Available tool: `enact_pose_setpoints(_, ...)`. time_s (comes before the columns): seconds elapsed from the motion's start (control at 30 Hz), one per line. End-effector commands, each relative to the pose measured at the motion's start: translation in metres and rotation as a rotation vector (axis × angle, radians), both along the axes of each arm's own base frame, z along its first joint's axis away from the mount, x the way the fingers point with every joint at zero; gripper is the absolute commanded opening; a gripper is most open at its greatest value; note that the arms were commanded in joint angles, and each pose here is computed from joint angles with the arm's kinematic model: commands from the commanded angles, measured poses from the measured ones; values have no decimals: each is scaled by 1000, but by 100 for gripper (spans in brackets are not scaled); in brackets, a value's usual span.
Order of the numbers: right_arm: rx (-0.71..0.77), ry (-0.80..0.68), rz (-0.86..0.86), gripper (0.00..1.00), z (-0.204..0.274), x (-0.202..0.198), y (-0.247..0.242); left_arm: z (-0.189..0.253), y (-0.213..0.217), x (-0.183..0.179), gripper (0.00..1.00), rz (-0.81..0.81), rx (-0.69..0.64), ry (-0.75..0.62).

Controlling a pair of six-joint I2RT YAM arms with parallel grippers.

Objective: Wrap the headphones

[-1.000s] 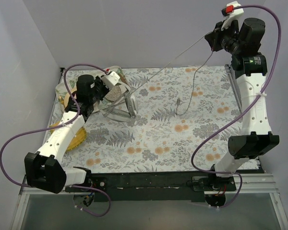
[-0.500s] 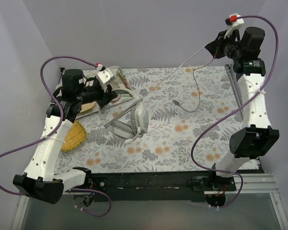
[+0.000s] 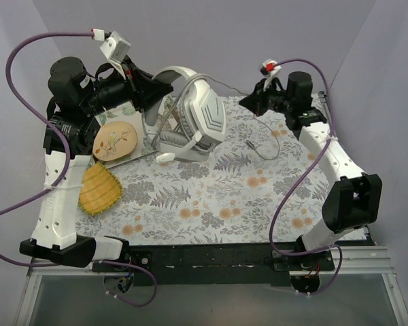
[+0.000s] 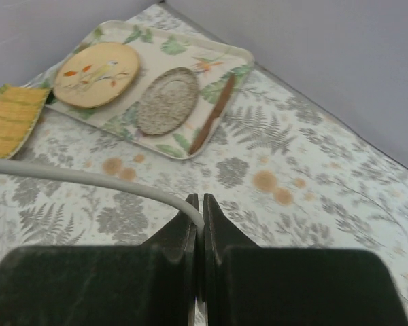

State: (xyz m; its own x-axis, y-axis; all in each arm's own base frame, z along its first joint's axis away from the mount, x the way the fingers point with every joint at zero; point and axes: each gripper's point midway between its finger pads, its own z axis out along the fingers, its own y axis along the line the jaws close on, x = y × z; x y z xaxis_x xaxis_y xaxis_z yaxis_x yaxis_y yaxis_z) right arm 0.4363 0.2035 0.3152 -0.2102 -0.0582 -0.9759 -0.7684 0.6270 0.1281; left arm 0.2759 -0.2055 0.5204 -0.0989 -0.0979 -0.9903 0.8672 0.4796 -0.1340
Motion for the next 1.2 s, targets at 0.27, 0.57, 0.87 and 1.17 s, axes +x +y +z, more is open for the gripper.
enact_pose_setpoints(0.27,248,-126,315,25,-9,-76,167,119,45,23,0,362,-324,-96)
enact_pose_setpoints(0.57,309,-32,317,47,-64,-66,196,133,71,40,0,535,-360,-134)
enact_pose_setpoints(0.87,194,86,277,55,-139,-82,178,136,88,57,0,647,-377,-152)
enact_pose_setpoints(1.17,93,197,288,10,-183,-97,170,113,94,74,0,706,-375,-83)
